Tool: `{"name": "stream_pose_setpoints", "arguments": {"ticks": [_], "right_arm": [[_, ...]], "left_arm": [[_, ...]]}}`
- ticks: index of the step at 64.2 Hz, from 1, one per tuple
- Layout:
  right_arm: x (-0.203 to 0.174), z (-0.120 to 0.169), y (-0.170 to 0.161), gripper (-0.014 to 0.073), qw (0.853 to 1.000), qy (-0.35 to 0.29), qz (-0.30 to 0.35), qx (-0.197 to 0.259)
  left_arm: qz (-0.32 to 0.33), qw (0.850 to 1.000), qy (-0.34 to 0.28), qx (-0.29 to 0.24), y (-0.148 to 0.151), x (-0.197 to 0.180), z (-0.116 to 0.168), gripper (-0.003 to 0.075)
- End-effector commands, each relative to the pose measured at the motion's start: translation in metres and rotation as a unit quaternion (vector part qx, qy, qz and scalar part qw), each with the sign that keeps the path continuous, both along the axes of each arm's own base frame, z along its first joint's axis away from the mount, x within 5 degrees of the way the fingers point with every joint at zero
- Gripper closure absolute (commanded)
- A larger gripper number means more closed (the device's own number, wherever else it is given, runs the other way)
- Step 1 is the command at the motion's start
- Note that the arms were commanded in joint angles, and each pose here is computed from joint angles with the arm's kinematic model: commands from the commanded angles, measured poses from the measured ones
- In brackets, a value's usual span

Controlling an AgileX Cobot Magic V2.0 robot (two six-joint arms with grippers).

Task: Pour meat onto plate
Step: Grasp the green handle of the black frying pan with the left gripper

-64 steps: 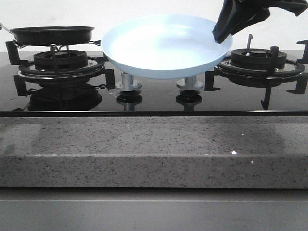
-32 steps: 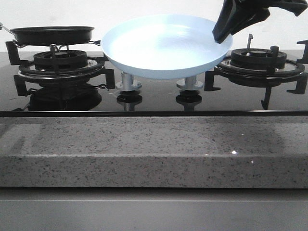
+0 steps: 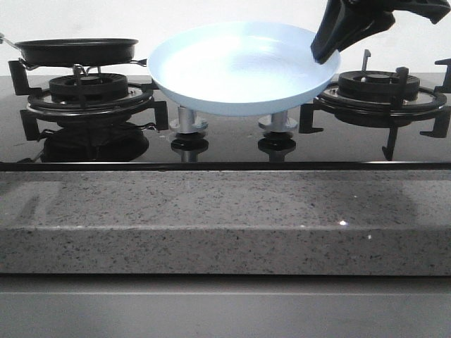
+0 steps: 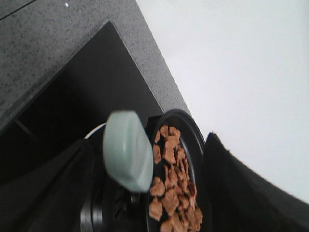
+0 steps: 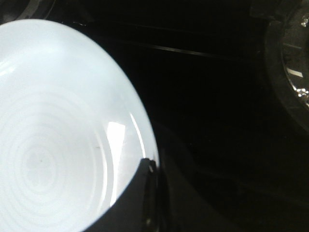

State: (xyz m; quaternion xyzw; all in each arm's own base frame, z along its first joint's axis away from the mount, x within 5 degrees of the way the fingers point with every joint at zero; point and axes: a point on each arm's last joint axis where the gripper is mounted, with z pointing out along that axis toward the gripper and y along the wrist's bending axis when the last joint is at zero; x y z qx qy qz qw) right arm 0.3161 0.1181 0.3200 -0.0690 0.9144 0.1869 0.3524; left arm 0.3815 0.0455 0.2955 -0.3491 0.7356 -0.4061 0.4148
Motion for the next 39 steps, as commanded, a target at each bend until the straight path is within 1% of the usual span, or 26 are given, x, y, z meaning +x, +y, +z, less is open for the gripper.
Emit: {"name": "stream_pose_setpoints", "arguments": {"ticks": [1,9,19,24,28,39], "right_arm": [[-0.005,0.026,-0.001,0.0664,0.998,-0.051,-0.006,0.025],[-0.005,0.025,-0.001,0.0664,0.998,-0.05,-0.005,0.024],[-0.005,0.025,-0.001,0.0664,0.999,-0.048,-0.005,0.024],[-0.005,0.025,-0.001,0.0664,0.999,-0.048,-0.005,0.024],[-0.005,0.025,-0.001,0.0664,0.999,-0.048,-0.005,0.024],[-0.005,0.025,-0.001,0.0664,0.999,-0.048,-0.005,0.024]], "left_arm": [[0.0,0.999,-0.041,-0.012,0.0,0.003,0.025,0.0247],[-0.003,0.999,-0.04,-0.016,0.002,0.012,0.022,0.0247],[-0.002,0.999,-0.036,-0.02,0.002,0.014,0.018,0.0247],[-0.002,0.999,-0.037,-0.021,0.002,0.014,0.019,0.0263],[-0.002,0.999,-0.037,-0.021,0.002,0.014,0.019,0.031],[-0.002,0.999,-0.037,-0.021,0.002,0.014,0.019,0.0496]]}}
